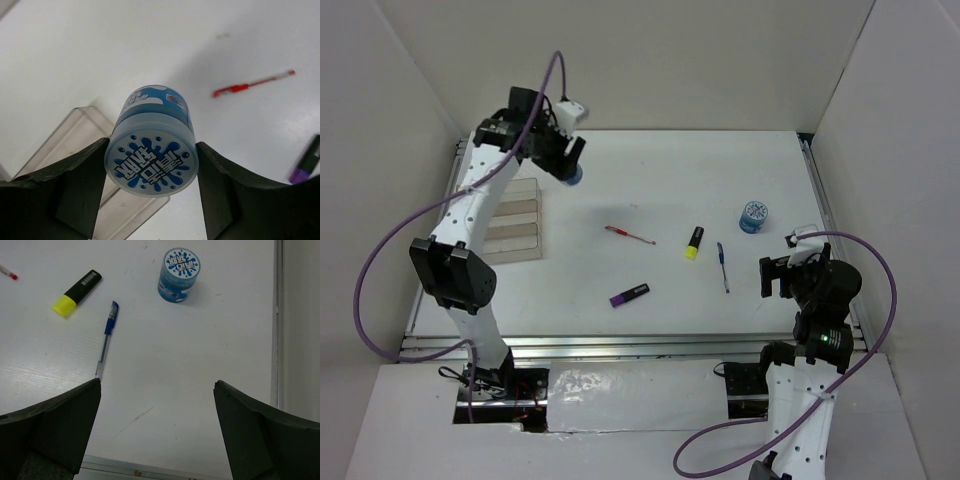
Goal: Sort the stationery into containers
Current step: Place the stationery in the storage box.
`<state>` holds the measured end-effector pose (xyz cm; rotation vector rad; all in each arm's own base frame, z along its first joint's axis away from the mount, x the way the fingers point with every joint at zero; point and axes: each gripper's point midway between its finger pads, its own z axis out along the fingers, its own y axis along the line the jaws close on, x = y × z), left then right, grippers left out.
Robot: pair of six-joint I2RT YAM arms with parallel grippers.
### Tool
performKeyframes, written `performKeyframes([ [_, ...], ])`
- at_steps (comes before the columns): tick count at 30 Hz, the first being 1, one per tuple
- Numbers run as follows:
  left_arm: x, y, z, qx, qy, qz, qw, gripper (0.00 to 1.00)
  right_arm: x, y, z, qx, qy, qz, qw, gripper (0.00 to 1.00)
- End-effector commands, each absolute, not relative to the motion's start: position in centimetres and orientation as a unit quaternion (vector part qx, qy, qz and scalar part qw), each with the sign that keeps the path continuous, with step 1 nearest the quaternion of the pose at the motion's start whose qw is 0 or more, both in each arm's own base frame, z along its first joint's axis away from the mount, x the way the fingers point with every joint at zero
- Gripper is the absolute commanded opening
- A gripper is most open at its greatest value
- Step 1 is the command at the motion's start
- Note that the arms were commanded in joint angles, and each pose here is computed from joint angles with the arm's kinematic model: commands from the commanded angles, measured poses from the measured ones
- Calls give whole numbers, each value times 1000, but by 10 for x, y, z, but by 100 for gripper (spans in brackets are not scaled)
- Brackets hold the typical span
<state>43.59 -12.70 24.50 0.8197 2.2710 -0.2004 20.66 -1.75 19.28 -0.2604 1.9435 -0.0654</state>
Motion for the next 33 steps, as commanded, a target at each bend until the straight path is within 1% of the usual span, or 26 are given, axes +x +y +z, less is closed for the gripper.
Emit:
performKeyframes([
  [1,461,-59,250,230,910,-50,341,9,206,-19,190,-112,826,-29,551,100],
  [3,470,-34,250,205,916,-40,342,7,206,-19,191,-112,826,-29,552,100],
  [4,477,-5,247,174,922,-30,343,7,206,-19,190,-112,826,-29,552,100],
  [6,484,20,244,148,926,-23,346,6,206,-19,190,-112,826,-29,551,100],
  [7,488,46,239,117,930,-18,348,5,206,-18,190,-113,826,-29,551,100],
  [10,495,90,229,63,934,-14,351,3,206,-18,190,-114,826,-27,551,100],
  [15,500,137,207,21,939,4,342,1,206,-19,188,-112,828,-28,549,100],
  [28,507,161,152,17,953,33,299,1,207,-19,189,-112,828,-29,549,100],
  [33,508,167,141,13,955,46,292,2,207,-20,189,-111,828,-30,549,100],
])
